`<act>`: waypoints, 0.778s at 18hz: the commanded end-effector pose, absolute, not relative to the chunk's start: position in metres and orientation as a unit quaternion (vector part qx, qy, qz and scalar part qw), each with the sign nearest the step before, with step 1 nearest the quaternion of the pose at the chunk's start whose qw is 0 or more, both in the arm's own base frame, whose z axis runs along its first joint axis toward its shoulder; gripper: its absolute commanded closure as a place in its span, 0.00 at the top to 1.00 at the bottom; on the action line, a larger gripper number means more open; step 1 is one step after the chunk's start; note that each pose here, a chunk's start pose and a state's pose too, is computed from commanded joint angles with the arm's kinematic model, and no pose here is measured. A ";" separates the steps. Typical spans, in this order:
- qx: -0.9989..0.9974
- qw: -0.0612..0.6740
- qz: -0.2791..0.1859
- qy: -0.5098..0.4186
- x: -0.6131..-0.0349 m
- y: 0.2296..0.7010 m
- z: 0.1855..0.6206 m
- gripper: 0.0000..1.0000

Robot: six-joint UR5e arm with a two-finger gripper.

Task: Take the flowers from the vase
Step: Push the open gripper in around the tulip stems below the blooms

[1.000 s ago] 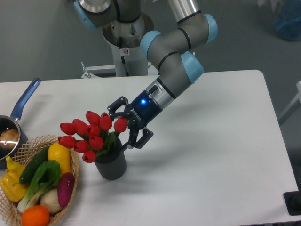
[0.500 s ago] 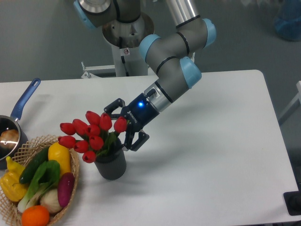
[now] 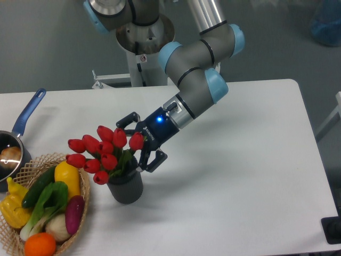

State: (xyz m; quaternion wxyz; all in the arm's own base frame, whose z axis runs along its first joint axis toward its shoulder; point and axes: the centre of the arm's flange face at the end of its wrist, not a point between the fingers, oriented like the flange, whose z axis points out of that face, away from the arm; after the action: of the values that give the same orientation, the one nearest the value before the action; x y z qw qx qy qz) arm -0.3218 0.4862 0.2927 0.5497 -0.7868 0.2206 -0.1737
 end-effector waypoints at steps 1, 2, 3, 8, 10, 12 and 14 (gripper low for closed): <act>-0.786 0.550 -0.174 0.221 -0.322 0.486 0.293 1.00; -0.786 0.550 -0.173 0.221 -0.322 0.486 0.293 1.00; -0.786 0.550 -0.174 0.222 -0.321 0.487 0.292 1.00; -0.782 0.552 -0.182 0.224 -0.317 0.492 0.285 1.00; -0.782 0.552 -0.184 0.224 -0.317 0.492 0.283 1.00; -0.782 0.552 -0.184 0.222 -0.318 0.492 0.283 1.00; -0.782 0.552 -0.184 0.223 -0.317 0.492 0.283 1.00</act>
State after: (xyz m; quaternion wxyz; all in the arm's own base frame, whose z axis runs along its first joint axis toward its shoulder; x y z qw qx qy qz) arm -0.3169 0.4924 0.2834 0.5521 -0.7820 0.2229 -0.1843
